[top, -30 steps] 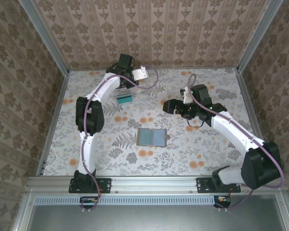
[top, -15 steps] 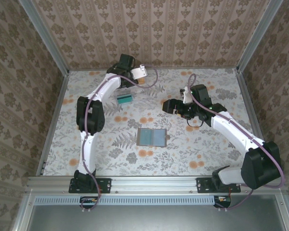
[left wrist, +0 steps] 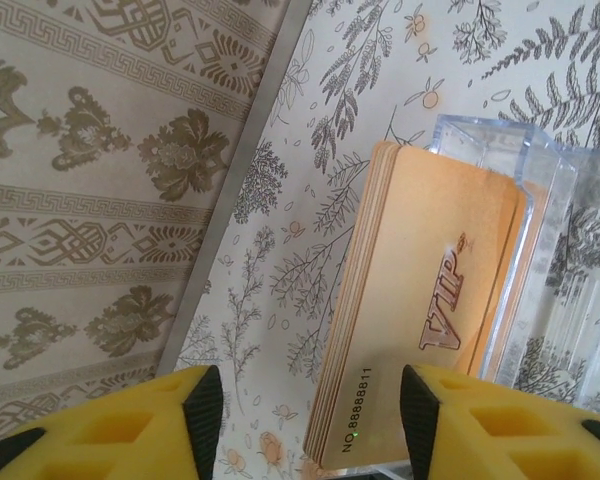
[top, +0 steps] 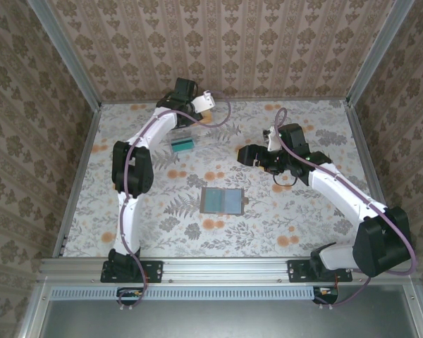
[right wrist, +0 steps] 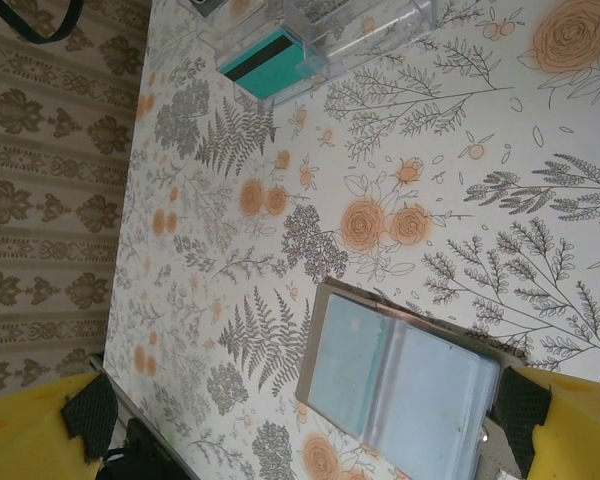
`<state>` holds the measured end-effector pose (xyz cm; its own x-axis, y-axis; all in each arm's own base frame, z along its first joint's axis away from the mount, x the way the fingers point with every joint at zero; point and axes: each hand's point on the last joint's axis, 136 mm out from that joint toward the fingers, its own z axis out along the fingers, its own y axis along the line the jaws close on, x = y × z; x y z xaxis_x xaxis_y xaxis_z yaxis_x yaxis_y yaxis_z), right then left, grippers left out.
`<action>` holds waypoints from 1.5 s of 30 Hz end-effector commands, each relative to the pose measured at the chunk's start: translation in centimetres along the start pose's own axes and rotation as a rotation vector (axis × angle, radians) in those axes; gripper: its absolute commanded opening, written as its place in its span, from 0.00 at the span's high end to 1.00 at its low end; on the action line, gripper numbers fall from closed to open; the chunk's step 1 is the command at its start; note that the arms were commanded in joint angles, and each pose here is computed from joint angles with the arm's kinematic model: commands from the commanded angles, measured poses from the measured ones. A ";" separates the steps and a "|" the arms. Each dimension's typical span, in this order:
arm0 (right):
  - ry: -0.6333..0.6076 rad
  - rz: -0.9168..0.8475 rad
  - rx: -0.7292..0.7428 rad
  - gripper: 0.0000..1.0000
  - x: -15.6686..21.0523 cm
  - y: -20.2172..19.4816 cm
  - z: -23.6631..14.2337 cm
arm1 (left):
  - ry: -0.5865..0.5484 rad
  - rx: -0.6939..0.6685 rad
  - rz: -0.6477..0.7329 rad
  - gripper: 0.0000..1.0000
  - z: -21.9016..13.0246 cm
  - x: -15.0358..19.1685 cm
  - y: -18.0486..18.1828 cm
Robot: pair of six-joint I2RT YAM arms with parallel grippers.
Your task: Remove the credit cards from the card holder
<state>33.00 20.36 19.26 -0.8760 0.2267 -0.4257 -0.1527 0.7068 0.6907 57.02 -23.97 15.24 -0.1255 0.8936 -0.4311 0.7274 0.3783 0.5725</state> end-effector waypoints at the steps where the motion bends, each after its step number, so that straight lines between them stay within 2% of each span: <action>1: -0.003 -0.003 -0.010 0.00 0.3 0.4 -0.1 | -0.099 -0.051 -0.100 0.34 -4.1 -2.6 2.5; 2: -0.005 -0.009 -0.008 0.00 0.3 0.5 -0.1 | -0.114 -0.056 -0.124 0.24 -4.7 -2.9 2.8; 3: -0.003 -0.017 -0.004 0.00 0.4 0.5 0.0 | -0.129 -0.062 -0.156 0.08 -5.5 -3.1 3.2; 4: -0.001 -0.026 0.002 0.00 0.5 0.5 0.0 | -0.150 -0.065 -0.186 0.00 -6.3 -3.5 3.4; 11: 0.026 -0.097 0.040 0.00 1.9 1.0 0.8 | -0.239 -0.149 -0.380 0.00 -12.0 -4.1 5.5; 15: 0.046 -0.156 0.084 0.00 3.2 1.1 1.6 | -0.280 -0.263 -0.526 0.00 -15.5 -2.9 7.0; 18: 0.064 -0.187 0.115 0.00 4.3 1.0 2.4 | -0.323 -0.337 -0.695 0.00 -18.2 -1.2 8.0; 20: 0.077 -0.197 0.126 0.02 5.0 1.0 3.0 | -0.318 -0.331 -0.811 0.00 -19.6 0.2 8.0; 22: 0.093 -0.206 0.148 0.06 5.8 0.6 3.5 | -0.290 -0.265 -0.926 0.00 -20.4 1.4 7.4; 25: 0.124 -0.210 0.180 0.15 7.2 -0.3 4.6 | -0.248 -0.143 -1.012 0.00 -21.1 2.3 5.2; 27: 0.147 -0.211 0.203 0.27 8.1 -1.0 5.2 | -0.258 -0.071 -1.024 0.00 -21.4 2.5 3.0; 28: 0.153 -0.210 0.213 0.30 8.4 -1.3 5.4 | -0.258 -0.050 -1.048 0.01 -21.5 2.9 2.1; 31: 0.179 -0.213 0.245 0.44 9.9 -2.3 6.1 | -0.216 0.017 -1.152 0.09 -21.5 4.7 -1.3; 34: 0.200 -0.206 0.282 0.50 11.3 -3.6 6.4 | -0.129 0.108 -1.249 0.22 -21.0 6.7 -5.5; 36: 0.207 -0.191 0.303 0.60 12.0 -4.5 6.6 | -0.065 0.182 -1.311 0.30 -20.5 7.9 -8.7; 40: 0.226 -0.178 0.338 0.65 13.0 -5.8 7.1 | 0.058 0.268 -1.406 0.46 -19.5 9.9 -14.1; 42: 0.237 -0.175 0.354 0.67 13.5 -6.4 7.3 | 0.109 0.292 -1.423 0.47 -19.1 10.4 -16.8; 45: 0.252 -0.169 0.376 0.69 14.1 -7.2 7.7 | 0.126 0.370 -1.445 0.48 -18.6 10.2 -20.2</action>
<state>25.13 23.89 4.83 -0.9436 -0.0643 -0.3247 -0.1893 0.9095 0.3701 30.23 -16.49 12.54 -0.8897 -0.1034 -0.4447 0.0962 0.9097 -0.4040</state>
